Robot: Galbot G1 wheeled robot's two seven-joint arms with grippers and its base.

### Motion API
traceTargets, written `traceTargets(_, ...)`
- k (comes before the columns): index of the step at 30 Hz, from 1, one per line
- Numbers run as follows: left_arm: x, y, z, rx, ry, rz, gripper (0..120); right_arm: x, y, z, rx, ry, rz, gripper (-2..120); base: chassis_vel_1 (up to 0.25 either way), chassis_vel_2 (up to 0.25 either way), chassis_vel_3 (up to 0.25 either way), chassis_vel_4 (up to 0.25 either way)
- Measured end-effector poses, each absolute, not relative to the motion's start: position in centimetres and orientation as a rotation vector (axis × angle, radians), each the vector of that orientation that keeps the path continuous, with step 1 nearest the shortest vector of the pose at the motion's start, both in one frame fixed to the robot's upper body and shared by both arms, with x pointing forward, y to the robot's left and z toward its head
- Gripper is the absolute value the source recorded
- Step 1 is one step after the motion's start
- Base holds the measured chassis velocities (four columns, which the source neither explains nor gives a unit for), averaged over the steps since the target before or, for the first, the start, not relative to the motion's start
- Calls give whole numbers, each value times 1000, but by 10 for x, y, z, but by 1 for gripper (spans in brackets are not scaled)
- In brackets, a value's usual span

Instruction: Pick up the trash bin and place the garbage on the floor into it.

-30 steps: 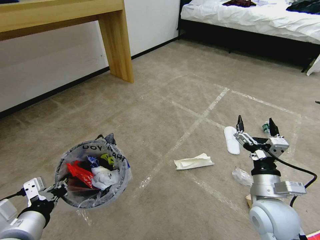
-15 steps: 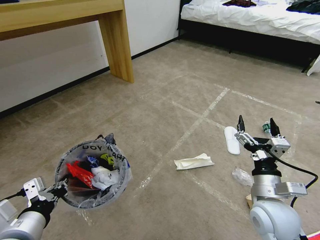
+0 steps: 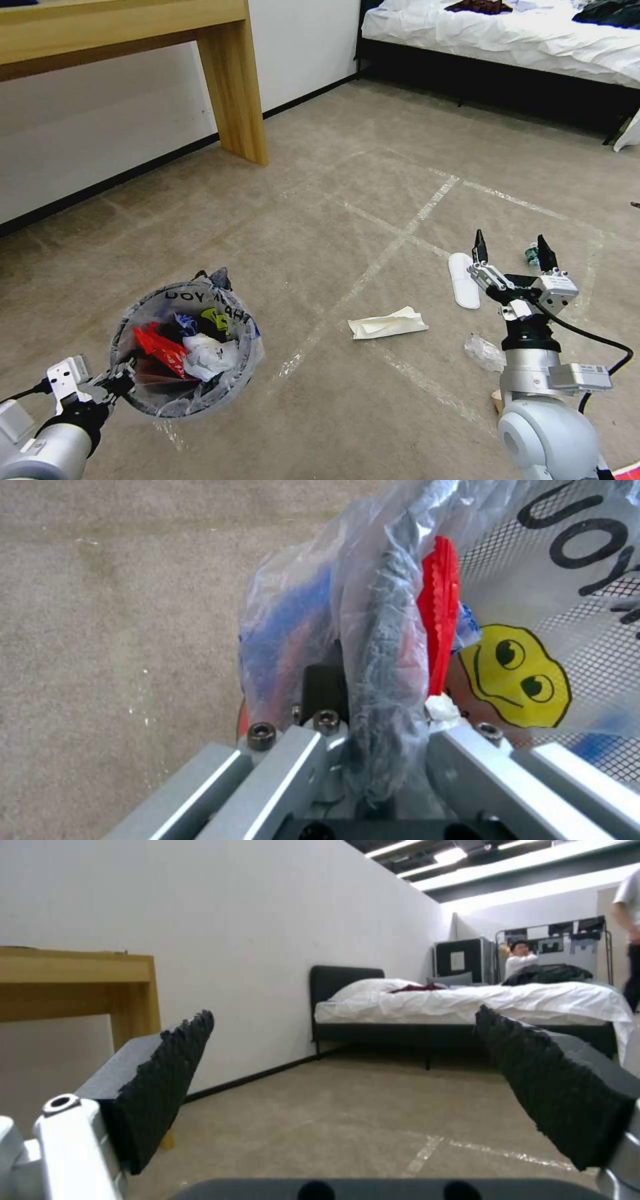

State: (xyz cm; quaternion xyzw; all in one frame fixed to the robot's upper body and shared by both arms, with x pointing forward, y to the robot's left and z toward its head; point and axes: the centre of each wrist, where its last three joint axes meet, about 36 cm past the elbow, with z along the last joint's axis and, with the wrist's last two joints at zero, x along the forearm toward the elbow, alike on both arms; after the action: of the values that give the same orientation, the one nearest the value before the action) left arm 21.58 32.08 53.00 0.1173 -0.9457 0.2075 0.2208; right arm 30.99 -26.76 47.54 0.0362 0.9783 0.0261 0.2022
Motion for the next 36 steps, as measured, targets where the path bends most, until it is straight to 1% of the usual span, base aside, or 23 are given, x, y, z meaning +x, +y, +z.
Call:
traceTargets(8, 220, 321, 523, 326, -2608, 581, 1, 310, -270, 473, 92, 2740, 70, 100, 0, 0, 0, 0)
traceTargets(36, 227, 326, 527, 299, -2627, 583, 1, 318, -283, 477, 93, 2748, 68, 100, 0, 0, 0, 0)
